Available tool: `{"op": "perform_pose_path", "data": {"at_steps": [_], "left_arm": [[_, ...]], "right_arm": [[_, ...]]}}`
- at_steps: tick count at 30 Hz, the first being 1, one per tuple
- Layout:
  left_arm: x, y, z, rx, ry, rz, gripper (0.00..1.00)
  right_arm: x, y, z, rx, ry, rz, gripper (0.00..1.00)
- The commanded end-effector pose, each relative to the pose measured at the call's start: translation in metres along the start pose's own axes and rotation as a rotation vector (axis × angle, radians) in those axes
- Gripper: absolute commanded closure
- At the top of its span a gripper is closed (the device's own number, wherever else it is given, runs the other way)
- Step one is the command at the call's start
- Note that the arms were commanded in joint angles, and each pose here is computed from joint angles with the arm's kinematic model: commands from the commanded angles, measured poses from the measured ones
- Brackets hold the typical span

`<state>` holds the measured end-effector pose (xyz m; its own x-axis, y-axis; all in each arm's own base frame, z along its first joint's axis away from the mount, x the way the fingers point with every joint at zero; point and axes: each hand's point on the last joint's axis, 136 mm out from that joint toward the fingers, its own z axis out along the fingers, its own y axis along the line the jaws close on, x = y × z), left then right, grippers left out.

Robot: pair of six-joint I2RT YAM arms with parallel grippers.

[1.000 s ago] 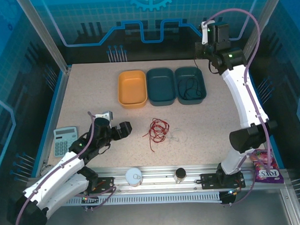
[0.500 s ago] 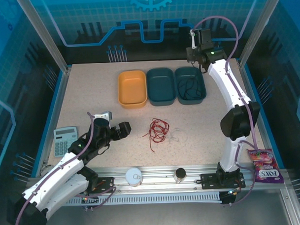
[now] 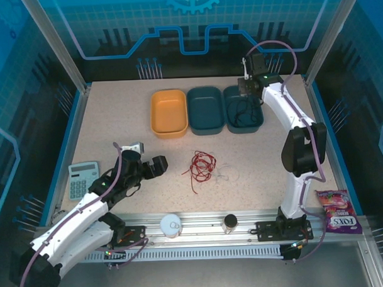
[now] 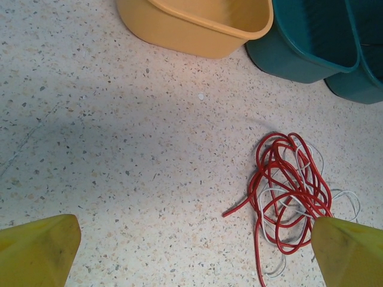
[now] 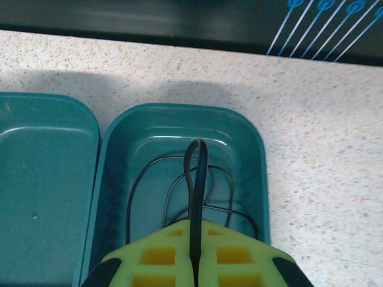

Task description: Untangle the cables

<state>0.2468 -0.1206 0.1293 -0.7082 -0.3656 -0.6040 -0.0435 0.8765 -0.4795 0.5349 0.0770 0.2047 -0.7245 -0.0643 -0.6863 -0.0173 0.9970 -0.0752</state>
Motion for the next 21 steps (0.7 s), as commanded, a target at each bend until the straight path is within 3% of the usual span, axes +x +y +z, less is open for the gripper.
{"op": "perform_pose_path", "data": {"at_steps": [1, 10, 21], "left_arm": [[-0.003, 0.001, 0.001, 0.002, -0.013, 0.007, 0.01], [0.001, 0.005, 0.002, -0.007, -0.006, 0.006, 0.01], [0.003, 0.004, 0.004, -0.002, -0.003, 0.004, 0.01]], "right_arm": [[0.015, 0.006, 0.024, -0.039, 0.059, 0.028, 1.0], [0.052, 0.019, 0.073, -0.077, 0.173, 0.011, 1.0], [0.079, 0.016, 0.107, -0.113, 0.288, 0.063, 1.0]]}}
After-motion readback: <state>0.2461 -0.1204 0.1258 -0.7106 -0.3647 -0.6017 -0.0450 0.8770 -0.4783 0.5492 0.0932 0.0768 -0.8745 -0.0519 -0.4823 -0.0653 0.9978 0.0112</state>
